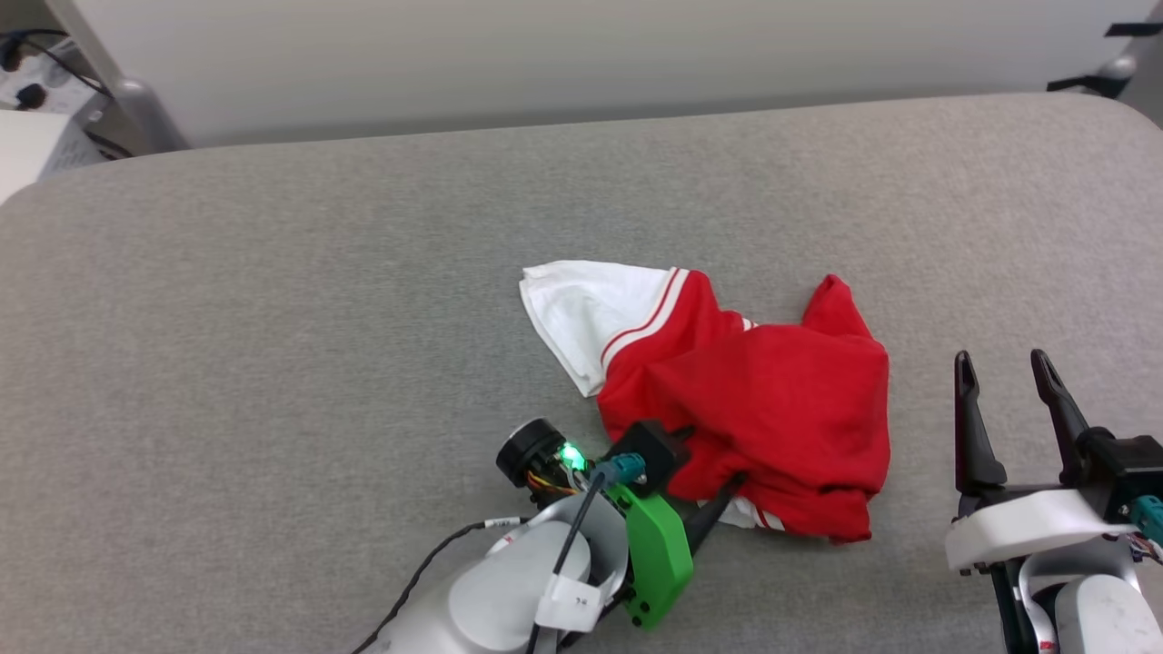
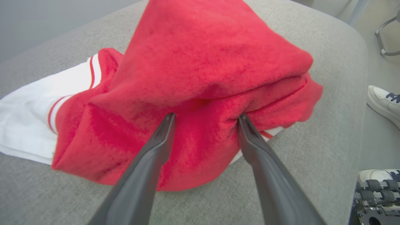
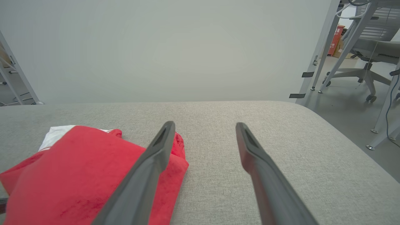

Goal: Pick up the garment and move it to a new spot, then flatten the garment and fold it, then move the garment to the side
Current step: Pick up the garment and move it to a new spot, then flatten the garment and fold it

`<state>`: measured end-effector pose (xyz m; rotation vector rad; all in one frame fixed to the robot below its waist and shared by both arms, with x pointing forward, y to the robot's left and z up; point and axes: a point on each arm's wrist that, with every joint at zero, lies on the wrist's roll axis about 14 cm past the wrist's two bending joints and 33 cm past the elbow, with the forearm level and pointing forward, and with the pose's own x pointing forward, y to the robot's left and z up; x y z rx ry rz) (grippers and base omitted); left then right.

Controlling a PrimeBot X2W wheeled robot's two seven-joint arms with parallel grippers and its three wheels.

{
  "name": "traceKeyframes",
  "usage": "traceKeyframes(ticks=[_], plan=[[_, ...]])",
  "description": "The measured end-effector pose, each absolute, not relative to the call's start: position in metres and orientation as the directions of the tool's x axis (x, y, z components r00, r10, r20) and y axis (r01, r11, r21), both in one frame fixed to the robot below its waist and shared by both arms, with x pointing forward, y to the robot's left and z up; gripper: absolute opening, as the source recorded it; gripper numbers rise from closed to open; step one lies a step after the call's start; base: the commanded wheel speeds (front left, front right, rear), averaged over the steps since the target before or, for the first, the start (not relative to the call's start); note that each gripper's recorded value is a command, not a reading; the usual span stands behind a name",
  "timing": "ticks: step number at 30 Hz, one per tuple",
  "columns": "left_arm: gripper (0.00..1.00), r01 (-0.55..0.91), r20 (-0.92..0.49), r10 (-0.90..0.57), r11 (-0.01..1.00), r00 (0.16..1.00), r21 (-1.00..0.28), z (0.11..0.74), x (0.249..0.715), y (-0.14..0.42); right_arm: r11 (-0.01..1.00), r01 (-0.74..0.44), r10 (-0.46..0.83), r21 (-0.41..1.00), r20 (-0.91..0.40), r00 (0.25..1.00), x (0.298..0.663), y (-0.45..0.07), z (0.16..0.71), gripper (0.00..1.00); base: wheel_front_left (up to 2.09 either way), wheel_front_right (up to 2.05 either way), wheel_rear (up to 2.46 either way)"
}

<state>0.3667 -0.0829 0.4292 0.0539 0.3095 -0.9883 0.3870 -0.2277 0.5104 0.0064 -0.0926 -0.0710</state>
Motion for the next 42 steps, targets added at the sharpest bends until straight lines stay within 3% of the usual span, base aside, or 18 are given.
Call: traceKeyframes(ticks=[5, 10, 18, 26, 36, 42], plan=[[1.00, 0.777, -0.215, -0.771, 0.625, 0.599, -0.075, 0.451, 0.382, -0.060, 0.999, 0.038, -0.039, 0.008, 0.088, 0.995, 0.386, -0.217, 0.509, 1.00, 0.00, 0.00, 0.00], [1.00, 0.657, -0.137, -0.653, 0.754, 0.745, -0.017, 0.481, 0.403, 0.006, 1.000, -0.017, 0.016, 0.007, 0.112, 0.994, 0.388, -0.198, 0.517, 1.00, 0.00, 0.00, 0.00], [1.00, 0.348, 0.078, -0.342, 0.934, 0.936, -0.081, 0.547, 0.419, 0.111, 0.998, -0.065, 0.064, 0.004, 0.141, 0.988, 0.387, -0.182, 0.527, 1.00, 0.00, 0.00, 0.00], [1.00, 0.148, 0.146, -0.120, 0.969, 0.982, -0.198, 0.547, 0.380, 0.161, 0.996, -0.088, 0.086, 0.002, 0.144, 0.986, 0.388, -0.174, 0.528, 1.00, 0.00, 0.00, 0.00], [1.00, 0.130, 0.145, -0.099, 0.967, 0.984, -0.218, 0.534, 0.366, 0.158, 0.996, -0.087, 0.088, -0.013, 0.100, 0.991, 0.389, -0.175, 0.514, 1.00, 0.00, 0.00, 0.00], [1.00, 0.139, 0.125, -0.114, 0.967, 0.986, -0.215, 0.525, 0.373, 0.154, 0.995, -0.082, 0.069, -0.063, -0.193, 0.979, 0.408, -0.182, 0.471, 1.00, 0.00, 0.00, 0.00]])
